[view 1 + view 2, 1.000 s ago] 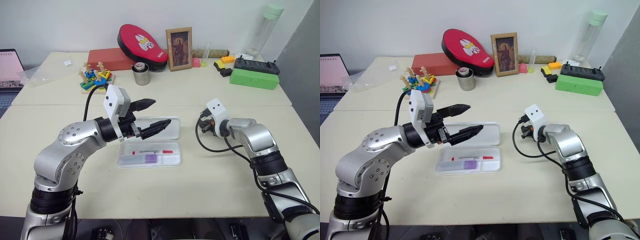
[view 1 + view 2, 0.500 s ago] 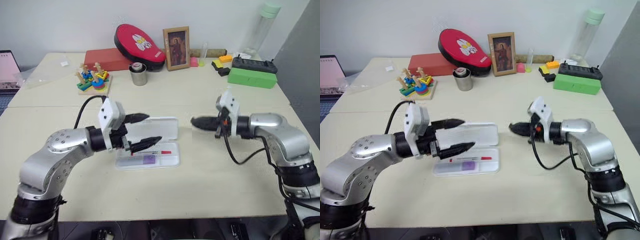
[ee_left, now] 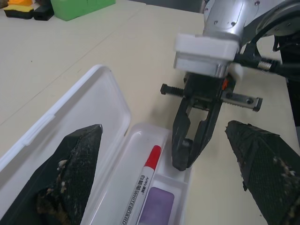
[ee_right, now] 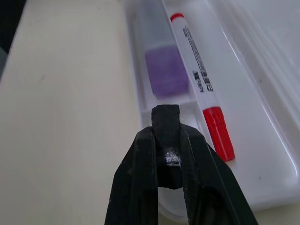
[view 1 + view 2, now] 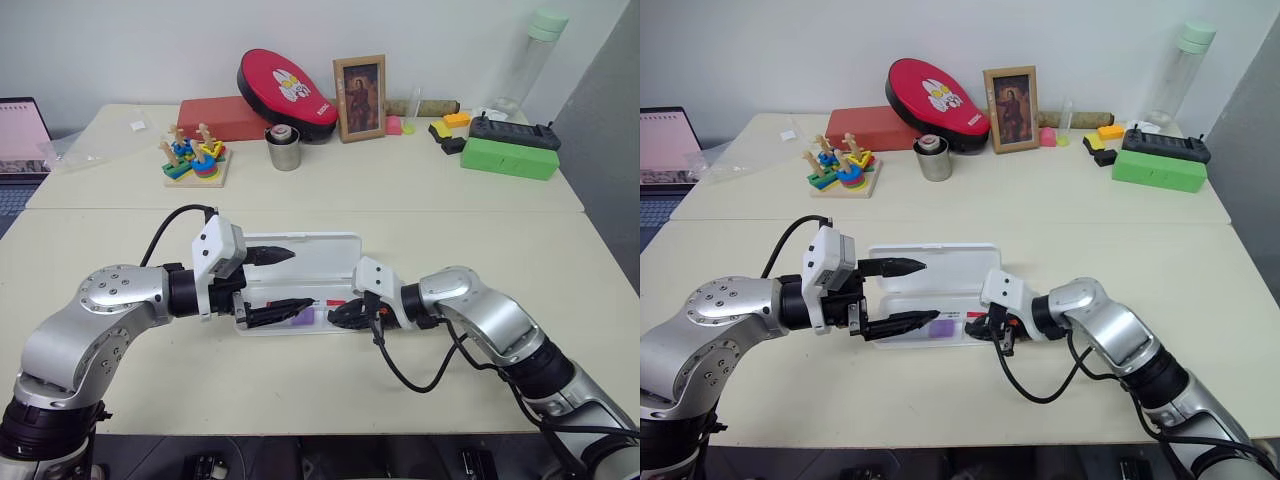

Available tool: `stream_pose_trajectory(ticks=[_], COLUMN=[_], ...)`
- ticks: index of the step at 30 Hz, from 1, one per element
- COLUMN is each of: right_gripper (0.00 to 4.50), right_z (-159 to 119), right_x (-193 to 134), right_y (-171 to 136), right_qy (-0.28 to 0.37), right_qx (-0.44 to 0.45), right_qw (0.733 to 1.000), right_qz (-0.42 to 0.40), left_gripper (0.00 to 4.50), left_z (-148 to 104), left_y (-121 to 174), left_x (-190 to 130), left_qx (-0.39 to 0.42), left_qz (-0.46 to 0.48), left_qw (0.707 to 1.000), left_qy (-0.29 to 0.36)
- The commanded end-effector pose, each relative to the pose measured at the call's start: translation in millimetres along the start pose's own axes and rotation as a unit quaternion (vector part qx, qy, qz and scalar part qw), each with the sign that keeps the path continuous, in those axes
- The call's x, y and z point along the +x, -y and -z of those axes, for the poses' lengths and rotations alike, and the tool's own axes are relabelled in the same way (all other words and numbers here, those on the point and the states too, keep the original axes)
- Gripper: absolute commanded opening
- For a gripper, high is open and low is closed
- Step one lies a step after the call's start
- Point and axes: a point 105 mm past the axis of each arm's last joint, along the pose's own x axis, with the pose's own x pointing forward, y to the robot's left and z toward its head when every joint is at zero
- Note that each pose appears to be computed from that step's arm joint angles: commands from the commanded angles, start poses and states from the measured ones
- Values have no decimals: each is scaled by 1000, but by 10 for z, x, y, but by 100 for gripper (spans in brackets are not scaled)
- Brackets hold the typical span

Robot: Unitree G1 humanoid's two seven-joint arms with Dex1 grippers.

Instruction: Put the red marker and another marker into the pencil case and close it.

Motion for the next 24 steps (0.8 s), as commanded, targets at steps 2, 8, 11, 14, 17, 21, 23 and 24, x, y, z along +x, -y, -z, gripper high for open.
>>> stream_pose_trajectory(ticks=[2, 8, 11, 14, 17, 21, 23, 24], right_gripper=[31, 107, 180, 252, 312, 402, 448, 448], right_z=[-79, -115, -154, -212, -289, -502, -682, -777], right_x=[-39, -78, -90, -103, -132, -256, -352, -399], right_y=[57, 99, 94, 104, 95, 47, 51, 66], right_qy=[8, 15, 23, 37, 55, 101, 142, 164], right_qx=[-22, -21, -21, -21, -20, -20, -19, -18], right_qw=[1000, 1000, 999, 999, 998, 995, 989, 986], right_qz=[8, 10, 7, 9, 4, -15, -20, -20], left_gripper=[450, 450, 450, 450, 450, 450, 450, 450], left_z=[-124, -119, -117, -117, -112, -127, -150, -159], left_y=[43, 48, 40, 32, 31, 18, -5, -16], left_x=[-7, 1, 5, 9, 14, -19, -64, -89], left_qx=[24, 22, 22, 23, 23, 21, 17, 15], left_qz=[0, -2, -3, -5, -6, -20, -38, -48], left_qw=[1000, 1000, 1000, 1000, 1000, 999, 999, 998], left_qy=[16, 16, 16, 16, 15, 19, 26, 30])
